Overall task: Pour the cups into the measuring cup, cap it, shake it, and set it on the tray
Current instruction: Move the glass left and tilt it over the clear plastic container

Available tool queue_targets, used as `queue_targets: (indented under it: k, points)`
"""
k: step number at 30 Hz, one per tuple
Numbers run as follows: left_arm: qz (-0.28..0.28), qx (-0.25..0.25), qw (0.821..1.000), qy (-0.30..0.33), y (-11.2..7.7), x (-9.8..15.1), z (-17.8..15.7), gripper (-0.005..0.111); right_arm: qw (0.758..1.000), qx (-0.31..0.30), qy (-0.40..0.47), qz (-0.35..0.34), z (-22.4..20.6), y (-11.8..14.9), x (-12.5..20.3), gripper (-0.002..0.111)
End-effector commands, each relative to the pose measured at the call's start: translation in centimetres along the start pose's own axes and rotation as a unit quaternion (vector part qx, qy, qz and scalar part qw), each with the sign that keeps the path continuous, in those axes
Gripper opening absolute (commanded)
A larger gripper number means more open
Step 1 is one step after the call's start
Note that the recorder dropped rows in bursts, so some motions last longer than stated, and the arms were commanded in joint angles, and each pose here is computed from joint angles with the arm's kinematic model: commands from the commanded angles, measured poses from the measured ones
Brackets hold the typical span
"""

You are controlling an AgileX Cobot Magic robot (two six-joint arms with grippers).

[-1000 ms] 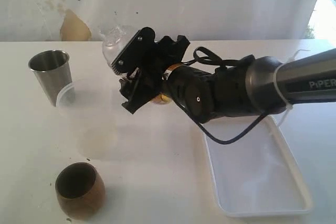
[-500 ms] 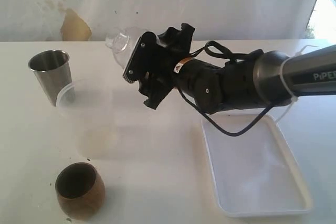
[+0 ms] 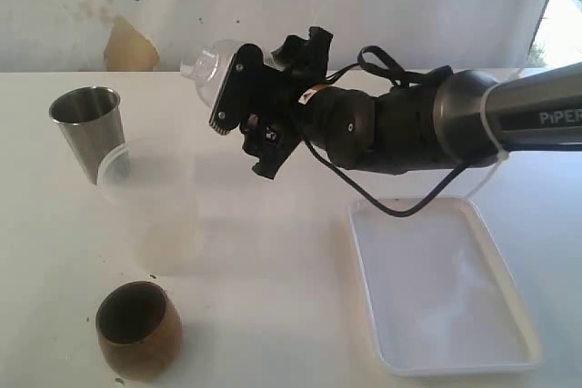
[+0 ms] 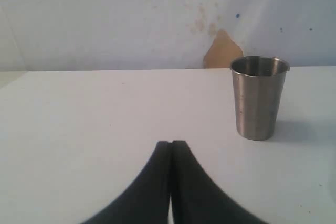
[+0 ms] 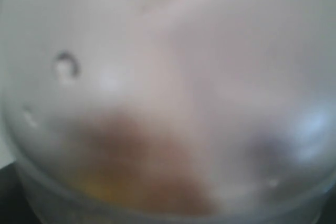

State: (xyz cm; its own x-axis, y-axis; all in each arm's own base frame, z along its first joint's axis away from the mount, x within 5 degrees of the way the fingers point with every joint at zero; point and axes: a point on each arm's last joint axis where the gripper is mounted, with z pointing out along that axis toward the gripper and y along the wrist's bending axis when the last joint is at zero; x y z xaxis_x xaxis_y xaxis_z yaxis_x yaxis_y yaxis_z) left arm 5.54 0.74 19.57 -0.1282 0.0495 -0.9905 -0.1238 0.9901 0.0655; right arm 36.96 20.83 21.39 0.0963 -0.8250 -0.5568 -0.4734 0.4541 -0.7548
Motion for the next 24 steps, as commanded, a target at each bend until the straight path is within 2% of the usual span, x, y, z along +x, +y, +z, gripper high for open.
queue_targets:
  k: [1, 10, 16, 24]
  points:
    - [0.0, 0.002, 1.0, -0.003, 0.0, 0.1, 0.0, 0.0, 0.999, 0.04, -0.004, -0.01, -0.4, -1.2, -0.9, 0.0]
    - [0.0, 0.002, 1.0, -0.003, 0.0, 0.1, 0.0, 0.0, 0.998, 0.055, -0.024, -0.022, -0.6, -1.2, -2.7, 0.0]
    - [0.0, 0.002, 1.0, -0.003, 0.0, 0.1, 0.0, 0.0, 0.996, 0.057, -0.022, -0.062, -0.6, -1.2, -2.7, 0.0]
    - [0.0, 0.002, 1.0, -0.003, 0.0, 0.1, 0.0, 0.0, 0.986, 0.063, -0.016, -0.152, -0.6, -1.3, -2.7, 0.0]
